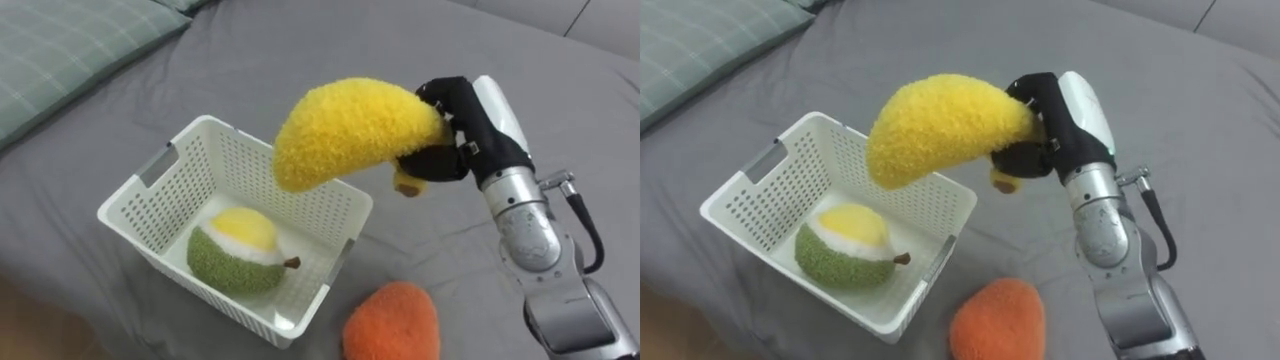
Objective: Collect toys from the bed
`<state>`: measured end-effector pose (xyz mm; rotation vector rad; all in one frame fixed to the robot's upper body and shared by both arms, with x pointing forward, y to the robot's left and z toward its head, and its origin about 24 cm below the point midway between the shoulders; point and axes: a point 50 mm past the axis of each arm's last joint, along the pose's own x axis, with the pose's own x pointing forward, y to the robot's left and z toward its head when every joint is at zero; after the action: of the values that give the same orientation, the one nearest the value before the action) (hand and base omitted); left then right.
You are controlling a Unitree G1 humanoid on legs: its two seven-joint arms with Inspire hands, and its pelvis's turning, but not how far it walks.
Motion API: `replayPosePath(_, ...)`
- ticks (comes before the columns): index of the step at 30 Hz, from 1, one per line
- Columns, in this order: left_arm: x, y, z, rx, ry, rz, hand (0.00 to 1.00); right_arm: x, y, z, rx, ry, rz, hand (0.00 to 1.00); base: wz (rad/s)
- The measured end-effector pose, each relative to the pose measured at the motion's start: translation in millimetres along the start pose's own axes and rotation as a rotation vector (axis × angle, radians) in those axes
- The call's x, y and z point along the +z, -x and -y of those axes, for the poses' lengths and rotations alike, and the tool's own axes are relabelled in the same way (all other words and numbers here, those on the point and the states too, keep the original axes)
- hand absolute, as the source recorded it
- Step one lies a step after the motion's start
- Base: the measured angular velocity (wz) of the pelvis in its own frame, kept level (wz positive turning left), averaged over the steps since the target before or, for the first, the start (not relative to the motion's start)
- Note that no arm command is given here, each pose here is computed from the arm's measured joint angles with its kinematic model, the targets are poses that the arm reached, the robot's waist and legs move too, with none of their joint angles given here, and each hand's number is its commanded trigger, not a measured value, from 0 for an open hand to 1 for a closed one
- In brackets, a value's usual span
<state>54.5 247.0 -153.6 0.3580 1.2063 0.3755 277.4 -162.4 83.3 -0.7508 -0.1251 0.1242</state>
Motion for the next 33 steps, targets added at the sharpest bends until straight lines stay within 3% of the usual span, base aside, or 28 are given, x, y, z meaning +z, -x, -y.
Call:
replayPosePath(4, -1, 0.2, 0.0, 0.0, -0.002, -0.005, 0.0, 6, -5, -14, 0.049, -0.003, 0.017, 0.92, 0.06)
replayPosePath(10, -2, 0.2, -0.3, 0.0, -0.004, -0.007, 0.0, 2, -9, -21, 0.093, -0.009, -0.02, 0.65, 0.12)
replayPosePath(15, -3, -0.2, -2.6, 0.006, -0.038, -0.014, 0.0, 5, -8, -28, 0.136, -0.01, -0.014, 0.6, 0.13)
replayPosePath(16, -3, -0.2, -2.9, 0.007, -0.039, -0.015, 0.0, 5, -8, -30, 0.144, -0.009, -0.015, 0.53, 0.09)
replayPosePath(17, -2, -0.4, -3.1, 0.008, -0.039, -0.014, 0.0, 5, -8, -31, 0.154, -0.013, -0.021, 0.27, 0.1)
replayPosePath(19, -1, -0.6, -3.2, 0.007, -0.04, -0.014, 0.0, 5, -8, -32, 0.158, -0.016, -0.029, 0.0, 0.07)
replayPosePath(33, 0, 0.7, -4.6, 0.004, -0.086, -0.01, 0.0, 0, -8, -37, 0.194, -0.013, -0.069, 0.0, 0.02)
